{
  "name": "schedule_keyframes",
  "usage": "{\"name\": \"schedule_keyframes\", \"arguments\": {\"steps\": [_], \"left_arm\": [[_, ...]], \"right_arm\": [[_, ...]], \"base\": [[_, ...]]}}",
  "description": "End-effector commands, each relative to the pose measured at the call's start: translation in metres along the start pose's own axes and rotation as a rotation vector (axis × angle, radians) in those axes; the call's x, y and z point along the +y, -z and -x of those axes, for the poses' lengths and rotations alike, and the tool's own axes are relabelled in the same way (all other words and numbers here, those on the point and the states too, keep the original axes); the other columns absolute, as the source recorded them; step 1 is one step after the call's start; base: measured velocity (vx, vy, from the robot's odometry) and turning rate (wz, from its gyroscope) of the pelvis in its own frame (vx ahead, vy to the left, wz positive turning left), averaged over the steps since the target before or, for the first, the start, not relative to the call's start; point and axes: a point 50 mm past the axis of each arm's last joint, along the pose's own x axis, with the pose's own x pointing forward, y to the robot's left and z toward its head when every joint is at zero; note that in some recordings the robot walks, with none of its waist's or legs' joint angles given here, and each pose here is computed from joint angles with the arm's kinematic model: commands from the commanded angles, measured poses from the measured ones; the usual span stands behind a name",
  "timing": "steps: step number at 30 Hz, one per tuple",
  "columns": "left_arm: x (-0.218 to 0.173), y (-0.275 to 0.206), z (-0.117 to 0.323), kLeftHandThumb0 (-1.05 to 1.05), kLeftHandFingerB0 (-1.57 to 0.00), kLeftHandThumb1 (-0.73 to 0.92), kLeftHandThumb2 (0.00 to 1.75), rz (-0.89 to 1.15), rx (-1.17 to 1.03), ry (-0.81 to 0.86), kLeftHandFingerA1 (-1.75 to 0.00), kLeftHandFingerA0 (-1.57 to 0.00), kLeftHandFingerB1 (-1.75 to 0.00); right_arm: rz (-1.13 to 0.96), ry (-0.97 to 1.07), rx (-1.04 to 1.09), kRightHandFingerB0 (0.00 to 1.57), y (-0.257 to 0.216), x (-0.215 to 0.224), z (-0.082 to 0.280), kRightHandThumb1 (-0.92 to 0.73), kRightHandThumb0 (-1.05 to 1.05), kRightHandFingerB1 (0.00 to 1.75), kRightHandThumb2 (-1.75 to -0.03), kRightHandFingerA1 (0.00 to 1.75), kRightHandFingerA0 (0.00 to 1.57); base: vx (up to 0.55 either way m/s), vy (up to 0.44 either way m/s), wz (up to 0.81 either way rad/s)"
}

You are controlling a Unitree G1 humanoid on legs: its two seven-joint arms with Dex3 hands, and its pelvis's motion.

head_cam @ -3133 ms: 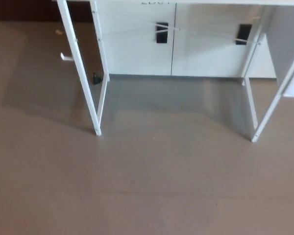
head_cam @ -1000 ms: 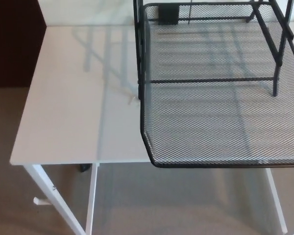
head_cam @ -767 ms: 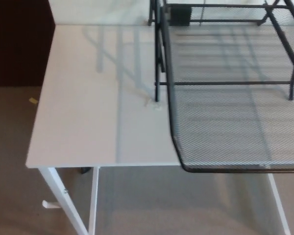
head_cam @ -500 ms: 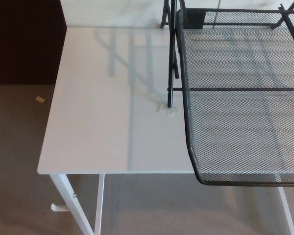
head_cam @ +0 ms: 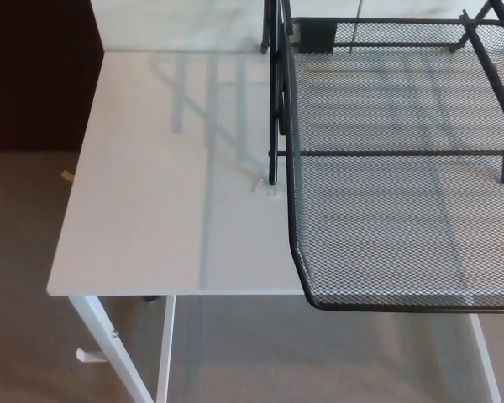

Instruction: The robot walk towards a table in front and then pushes a layer of a file tray back to its original position using its right hand

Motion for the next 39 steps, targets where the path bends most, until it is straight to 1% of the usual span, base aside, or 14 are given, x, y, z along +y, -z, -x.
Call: {"name": "schedule_keyframes", "arguments": {"steps": [1, 2, 3, 4, 5, 6, 7, 8, 9, 10, 12, 18, 33, 39], "left_arm": [[0.004, -0.003, 0.001, -0.02, -0.19, 0.44, 0.87, -0.017, -0.016, -0.008, -0.6, -0.42, -0.5], [0.004, -0.004, 0.0, -0.02, -0.19, 0.45, 0.87, -0.013, -0.015, -0.012, -0.6, -0.42, -0.5], [0.004, -0.004, 0.0, -0.02, -0.19, 0.45, 0.87, -0.011, -0.015, -0.014, -0.61, -0.44, -0.49], [0.006, -0.005, -0.001, -0.02, -0.19, 0.45, 0.87, -0.006, -0.016, -0.017, -0.62, -0.46, -0.49], [0.006, -0.005, 0.0, -0.02, -0.19, 0.45, 0.87, -0.003, -0.017, -0.017, -0.62, -0.46, -0.49], [0.006, -0.006, 0.0, -0.03, -0.18, 0.45, 0.88, -0.013, -0.026, -0.008, -0.6, -0.41, -0.49], [0.006, -0.007, 0.0, -0.03, -0.19, 0.45, 0.88, -0.036, -0.029, -0.006, -0.6, -0.41, -0.49], [0.006, -0.009, 0.0, -0.02, -0.19, 0.45, 0.87, -0.044, -0.033, -0.005, -0.6, -0.42, -0.49], [0.006, -0.01, -0.001, -0.02, -0.19, 0.45, 0.87, -0.043, -0.037, -0.004, -0.6, -0.42, -0.49], [0.005, -0.01, -0.001, -0.02, -0.19, 0.45, 0.87, -0.042, -0.038, -0.002, -0.61, -0.43, -0.49], [0.007, -0.009, 0.0, -0.03, -0.18, 0.45, 0.87, -0.037, -0.032, 0.005, -0.59, -0.39, -0.49], [0.006, -0.015, 0.0, -0.02, -0.17, 0.46, 0.88, -0.047, -0.059, 0.022, -0.59, -0.38, -0.49], [0.008, -0.009, 0.002, -0.03, -0.19, 0.45, 0.88, -0.07, -0.04, 0.016, -0.59, -0.39, -0.49], [0.007, -0.012, 0.001, -0.04, -0.18, 0.45, 0.88, -0.072, -0.048, 0.024, -0.59, -0.39, -0.49]], "right_arm": [[0.048, 0.009, -0.077, 0.34, -0.011, 0.004, 0.001, -0.58, -0.28, 0.33, -0.57, 0.39, 0.56], [0.046, -0.025, -0.115, 0.32, -0.015, 0.009, 0.001, -0.58, -0.27, 0.33, -0.57, 0.39, 0.54], [0.055, -0.046, -0.145, 0.32, -0.019, 0.015, 0.003, -0.48, -0.38, 0.4, -0.67, 0.47, 0.52], [0.069, -0.083, -0.195, 0.36, -0.025, 0.026, 0.007, -0.55, -0.27, 0.33, -0.57, 0.39, 0.57], [0.069, -0.095, -0.206, 0.36, -0.026, 0.03, 0.009, -0.55, -0.27, 0.33, -0.57, 0.39, 0.57], [0.072, -0.15, -0.276, 0.35, -0.031, 0.043, 0.02, -0.49, -0.33, 0.4, -0.65, 0.45, 0.5], [0.08, -0.223, -0.361, 0.39, -0.04, 0.057, 0.033, -0.57, -0.26, 0.36, -0.57, 0.42, 0.51], [0.077, -0.263, -0.411, 0.38, -0.047, 0.066, 0.041, -0.51, -0.33, 0.43, -0.67, 0.47, 0.47], [0.071, -0.277, -0.433, 0.38, -0.051, 0.07, 0.045, -0.51, -0.33, 0.43, -0.67, 0.47, 0.47], [0.089, -0.302, -0.471, 0.4, -0.056, 0.075, 0.052, -0.59, -0.28, 0.37, -0.58, 0.42, 0.5], [0.119, -0.34, -0.567, 0.45, -0.066, 0.084, 0.07, -0.59, -0.28, 0.38, -0.58, 0.41, 0.53], [0.159, -0.451, -0.81, 0.44, -0.095, 0.097, 0.123, -0.63, -0.27, 0.39, -0.59, 0.44, 0.54], [0.22, -0.578, -1.079, 0.44, -0.129, 0.106, 0.214, -0.65, -0.21, 0.42, -0.59, 0.47, 0.49], [0.295, -0.545, -1.205, 0.49, -0.137, 0.112, 0.248, -0.62, -0.22, 0.42, -0.58, 0.48, 0.55]], "base": [[0.0, 0.0, 0.0], [0.0, 0.0, 0.0], [0.0, 0.0, 0.0], [0.0, 0.0, 0.0], [0.0, 0.0, 0.0], [0.0, 0.0, 0.0], [0.0, 0.0, 0.0], [0.0, 0.0, 0.0], [0.0, 0.0, 0.0], [0.0, 0.0, 0.0], [0.0, 0.0, 0.0], [0.0, 0.0, 0.0], [0.0, 0.0, 0.0], [0.0, 0.0, 0.0]]}}
